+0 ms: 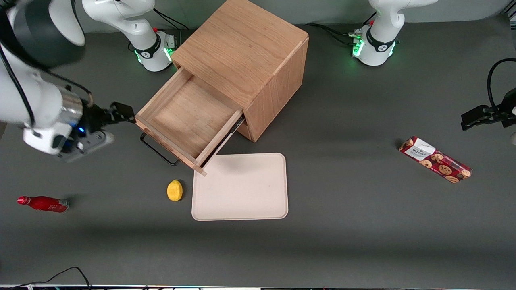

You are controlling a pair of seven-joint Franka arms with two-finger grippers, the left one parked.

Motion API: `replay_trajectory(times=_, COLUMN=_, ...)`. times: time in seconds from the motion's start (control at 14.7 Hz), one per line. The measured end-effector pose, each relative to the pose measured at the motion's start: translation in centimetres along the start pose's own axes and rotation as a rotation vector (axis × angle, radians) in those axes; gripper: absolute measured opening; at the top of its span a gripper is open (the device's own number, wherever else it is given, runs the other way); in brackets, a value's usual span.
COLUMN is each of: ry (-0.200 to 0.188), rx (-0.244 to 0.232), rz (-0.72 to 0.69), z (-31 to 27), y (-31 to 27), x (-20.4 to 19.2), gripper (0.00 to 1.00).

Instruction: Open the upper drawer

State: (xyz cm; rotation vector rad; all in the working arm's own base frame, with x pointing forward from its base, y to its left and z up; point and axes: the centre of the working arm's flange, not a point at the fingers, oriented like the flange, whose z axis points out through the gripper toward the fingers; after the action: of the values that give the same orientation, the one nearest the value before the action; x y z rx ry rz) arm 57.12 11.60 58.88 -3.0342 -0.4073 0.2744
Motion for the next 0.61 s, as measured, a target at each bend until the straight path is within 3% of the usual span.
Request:
replay_trajectory(times=0.2, ry=0.012, rx=-0.034, rz=0.105, z=-1.3, y=2.6, x=-3.5, gripper=1.00)
replay_trajectory(times=0.61, ry=0.024, rx=-0.010, rz=0.262, z=-2.0, y=10.7, x=-7.0, gripper=1.00)
